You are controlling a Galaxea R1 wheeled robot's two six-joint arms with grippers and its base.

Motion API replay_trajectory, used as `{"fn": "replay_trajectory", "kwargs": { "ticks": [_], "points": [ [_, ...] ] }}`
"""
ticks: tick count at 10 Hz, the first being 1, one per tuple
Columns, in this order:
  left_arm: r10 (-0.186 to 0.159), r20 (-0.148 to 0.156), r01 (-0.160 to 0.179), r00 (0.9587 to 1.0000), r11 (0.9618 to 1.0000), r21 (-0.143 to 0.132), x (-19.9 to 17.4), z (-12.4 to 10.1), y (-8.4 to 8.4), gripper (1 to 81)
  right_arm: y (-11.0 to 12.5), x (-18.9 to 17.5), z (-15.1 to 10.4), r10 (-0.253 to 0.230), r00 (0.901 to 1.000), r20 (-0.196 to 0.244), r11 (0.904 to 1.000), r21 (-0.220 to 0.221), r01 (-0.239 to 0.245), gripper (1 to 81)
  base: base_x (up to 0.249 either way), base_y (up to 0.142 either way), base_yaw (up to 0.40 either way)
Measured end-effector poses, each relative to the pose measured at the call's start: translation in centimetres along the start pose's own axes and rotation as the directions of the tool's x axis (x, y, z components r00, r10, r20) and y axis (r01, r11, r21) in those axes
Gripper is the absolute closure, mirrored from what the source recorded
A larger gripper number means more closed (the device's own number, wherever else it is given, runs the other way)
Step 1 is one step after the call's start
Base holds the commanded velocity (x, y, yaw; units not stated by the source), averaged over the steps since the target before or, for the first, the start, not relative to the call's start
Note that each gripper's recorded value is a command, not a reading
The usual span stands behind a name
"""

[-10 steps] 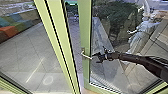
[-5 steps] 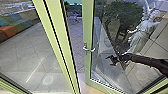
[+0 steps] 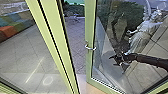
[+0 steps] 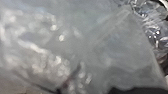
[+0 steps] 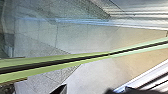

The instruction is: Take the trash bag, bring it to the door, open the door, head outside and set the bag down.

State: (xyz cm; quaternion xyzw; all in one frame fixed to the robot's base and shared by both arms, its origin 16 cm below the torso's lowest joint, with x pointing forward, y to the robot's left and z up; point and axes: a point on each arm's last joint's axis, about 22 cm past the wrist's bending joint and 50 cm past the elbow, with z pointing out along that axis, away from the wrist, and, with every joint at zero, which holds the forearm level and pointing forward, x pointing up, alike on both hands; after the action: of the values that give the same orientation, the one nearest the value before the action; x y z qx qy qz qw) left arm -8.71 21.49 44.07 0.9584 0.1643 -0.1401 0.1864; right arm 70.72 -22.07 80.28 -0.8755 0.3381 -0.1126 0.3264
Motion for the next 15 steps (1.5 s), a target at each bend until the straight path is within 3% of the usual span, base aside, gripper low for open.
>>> {"fn": "replay_trajectory", "kwargs": {
  "ticks": [1, 6, 11, 13, 15],
  "points": [
    [-0.001, 0.001, 0.001, 1.0, 1.0, 0.001, 0.0, 0.0, 0.0, 81.1, 0.0, 0.6, -0.2, 0.028, 0.9996, -0.011, 0.9996, 0.008, -0.028, 1.0, 0.0, 0.0, 0.0],
    [-0.004, 0.009, 0.004, 1.0, 1.0, 0.002, -0.7, 0.0, -0.2, 81.1, 2.5, 4.3, -3.4, 0.052, 0.996, -0.073, 0.9986, -0.008, -0.053, 1.0, 0.0, 0.0, 0.0],
    [-0.003, 0.009, 0.003, 1.0, 1.0, 0.002, -0.7, 0.0, -0.2, 81.1, 4.9, 6.2, -6.1, 0.061, 0.9932, -0.099, 0.9976, -0.026, -0.063, 1.0, 0.013, 0.0, 0.0],
    [-0.005, 0.016, 0.005, 0.9999, 1.0, 0.002, -1.3, 0.0, -0.4, 81.1, 6.4, 5.0, -6.8, 0.019, 0.9976, -0.067, 0.9975, -0.066, -0.024, 1.0, 0.075, 0.0, 0.0],
    [0.001, 0.0, -0.001, 1.0, 1.0, 0.001, -0.2, 0.0, -0.1, 81.1, 6.0, 3.8, -5.9, 0.031, 0.9986, -0.043, 0.9974, -0.064, -0.034, 1.0, 0.078, 0.0, 0.0]
  ]
}}
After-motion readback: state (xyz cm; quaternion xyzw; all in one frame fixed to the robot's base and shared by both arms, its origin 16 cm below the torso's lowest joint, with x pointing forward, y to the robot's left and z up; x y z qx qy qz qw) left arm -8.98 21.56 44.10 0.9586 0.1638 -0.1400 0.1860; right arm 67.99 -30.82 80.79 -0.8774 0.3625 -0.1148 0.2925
